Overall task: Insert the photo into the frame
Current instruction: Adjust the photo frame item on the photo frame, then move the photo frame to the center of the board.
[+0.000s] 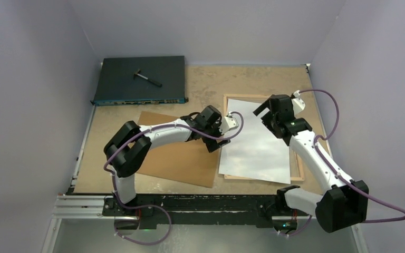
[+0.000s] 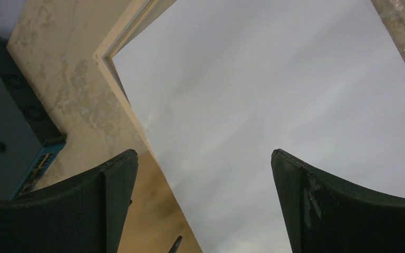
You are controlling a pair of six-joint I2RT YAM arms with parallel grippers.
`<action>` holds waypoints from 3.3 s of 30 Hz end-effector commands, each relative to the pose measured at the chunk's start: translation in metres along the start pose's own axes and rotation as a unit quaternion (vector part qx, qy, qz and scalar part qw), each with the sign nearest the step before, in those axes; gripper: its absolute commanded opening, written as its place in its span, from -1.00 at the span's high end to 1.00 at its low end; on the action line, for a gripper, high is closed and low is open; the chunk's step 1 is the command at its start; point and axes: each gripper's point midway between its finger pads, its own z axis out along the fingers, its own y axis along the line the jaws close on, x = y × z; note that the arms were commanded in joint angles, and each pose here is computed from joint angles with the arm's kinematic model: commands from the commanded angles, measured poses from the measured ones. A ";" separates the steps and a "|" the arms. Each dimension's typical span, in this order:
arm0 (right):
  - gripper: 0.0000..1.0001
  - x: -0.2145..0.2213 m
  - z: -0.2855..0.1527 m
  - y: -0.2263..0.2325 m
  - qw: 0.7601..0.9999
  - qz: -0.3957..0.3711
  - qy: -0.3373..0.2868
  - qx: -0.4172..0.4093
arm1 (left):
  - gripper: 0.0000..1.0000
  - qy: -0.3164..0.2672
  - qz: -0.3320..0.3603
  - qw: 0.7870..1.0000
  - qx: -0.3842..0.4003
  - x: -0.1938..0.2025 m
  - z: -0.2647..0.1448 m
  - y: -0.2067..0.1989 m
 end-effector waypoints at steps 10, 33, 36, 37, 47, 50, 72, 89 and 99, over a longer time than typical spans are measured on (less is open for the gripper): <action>-0.98 -0.033 0.013 -0.012 0.998 0.060 -0.014 -0.017 | -0.96 -0.017 0.056 0.997 -0.059 -0.015 0.027 -0.012; -0.98 -0.103 0.048 -0.075 0.988 0.105 -0.090 0.066 | -0.99 0.083 0.041 0.983 -0.160 0.066 -0.032 0.065; -0.98 -0.119 0.054 -0.093 0.983 0.120 -0.104 0.086 | -0.99 0.053 0.017 0.988 -0.141 0.040 -0.039 0.062; -0.98 -0.123 0.056 -0.100 0.982 0.125 -0.107 0.093 | -0.99 0.042 0.009 0.990 -0.132 0.030 -0.040 0.060; -0.98 -0.129 0.086 -0.145 0.976 0.152 -0.088 0.130 | -0.99 -0.010 -0.046 0.995 -0.085 -0.019 -0.043 0.051; -0.98 -0.109 0.099 -0.158 0.975 0.153 -0.064 0.149 | -0.99 -0.012 -0.051 0.995 -0.086 -0.022 -0.040 0.056; -0.98 0.006 0.123 -0.136 0.981 0.158 0.066 0.097 | -0.99 0.038 -0.128 0.987 -0.092 0.035 -0.007 0.080; -0.98 0.038 0.115 -0.073 0.984 0.144 0.101 0.035 | -0.99 0.035 -0.155 0.980 -0.119 0.045 0.002 0.109; -0.98 0.012 0.129 -0.035 0.990 0.111 0.092 0.000 | -0.99 0.005 -0.168 0.979 -0.115 0.008 0.009 0.124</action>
